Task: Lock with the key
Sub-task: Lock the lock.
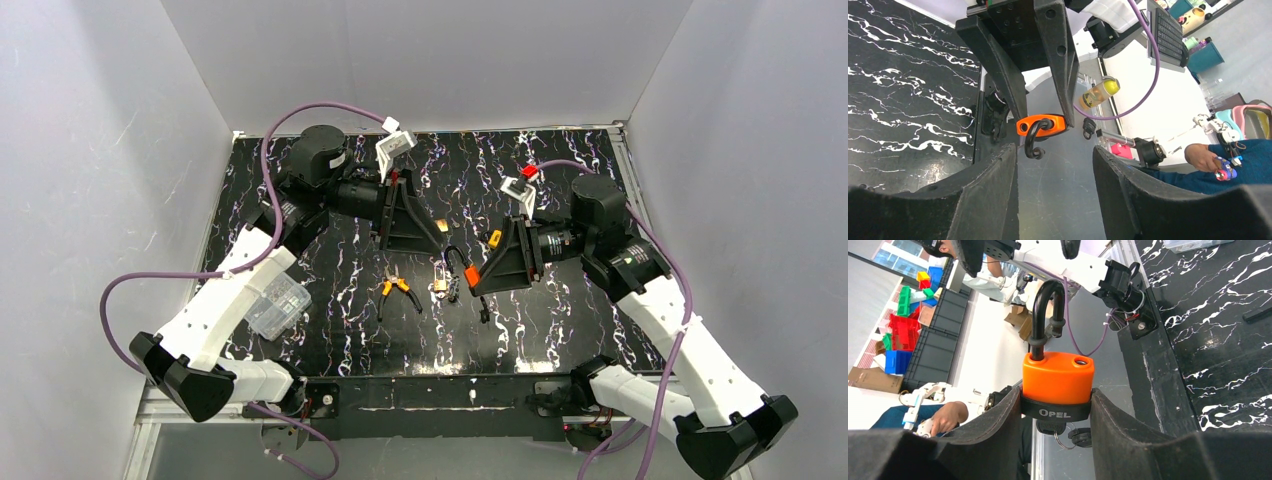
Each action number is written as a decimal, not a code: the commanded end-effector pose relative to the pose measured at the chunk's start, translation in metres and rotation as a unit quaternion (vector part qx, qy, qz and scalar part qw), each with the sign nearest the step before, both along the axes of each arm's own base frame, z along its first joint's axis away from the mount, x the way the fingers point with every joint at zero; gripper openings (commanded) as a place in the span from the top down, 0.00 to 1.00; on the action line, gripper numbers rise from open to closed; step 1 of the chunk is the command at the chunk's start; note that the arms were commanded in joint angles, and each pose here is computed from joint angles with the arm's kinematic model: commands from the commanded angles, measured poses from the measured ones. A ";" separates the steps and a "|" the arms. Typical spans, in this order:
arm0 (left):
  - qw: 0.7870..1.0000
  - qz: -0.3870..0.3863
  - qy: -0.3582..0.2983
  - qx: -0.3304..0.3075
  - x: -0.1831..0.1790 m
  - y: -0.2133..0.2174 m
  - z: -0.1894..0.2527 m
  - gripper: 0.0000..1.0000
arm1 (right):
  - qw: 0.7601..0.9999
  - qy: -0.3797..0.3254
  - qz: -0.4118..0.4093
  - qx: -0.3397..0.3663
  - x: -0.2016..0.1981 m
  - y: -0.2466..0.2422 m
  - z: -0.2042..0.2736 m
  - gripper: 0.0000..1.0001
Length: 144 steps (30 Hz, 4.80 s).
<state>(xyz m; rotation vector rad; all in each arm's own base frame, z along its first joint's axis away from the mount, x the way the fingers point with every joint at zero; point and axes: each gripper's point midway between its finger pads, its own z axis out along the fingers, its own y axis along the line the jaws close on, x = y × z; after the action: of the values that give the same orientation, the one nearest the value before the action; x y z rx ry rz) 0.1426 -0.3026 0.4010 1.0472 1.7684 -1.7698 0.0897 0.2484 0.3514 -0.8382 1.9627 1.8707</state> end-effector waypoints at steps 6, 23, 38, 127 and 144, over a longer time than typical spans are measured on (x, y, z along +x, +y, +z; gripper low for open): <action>0.999 -0.044 -0.018 -0.022 -0.015 -0.001 0.013 0.44 | 0.997 -0.059 0.032 0.047 -0.017 -0.004 0.046 0.99; 0.995 -0.099 -0.018 -0.025 -0.022 -0.011 0.025 0.65 | 0.997 -0.068 0.031 0.032 0.001 0.005 0.043 0.99; 0.998 -0.054 -0.035 -0.004 -0.011 -0.013 0.023 1.00 | 0.996 -0.075 0.027 0.033 0.004 0.006 0.050 0.97; 0.967 0.232 -0.101 -0.003 0.028 0.003 0.053 0.69 | 0.959 -0.186 -0.168 0.131 0.052 0.009 0.093 0.99; 0.973 0.202 -0.114 0.014 0.015 0.009 0.045 0.84 | 0.962 -0.182 -0.160 0.125 0.051 0.010 0.091 0.99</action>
<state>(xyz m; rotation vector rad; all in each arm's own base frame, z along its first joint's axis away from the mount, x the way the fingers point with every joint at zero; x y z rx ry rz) 0.1713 -0.2989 0.4338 0.7376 1.7691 -1.3028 0.1484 0.2617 0.4175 -0.6420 1.6012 1.6008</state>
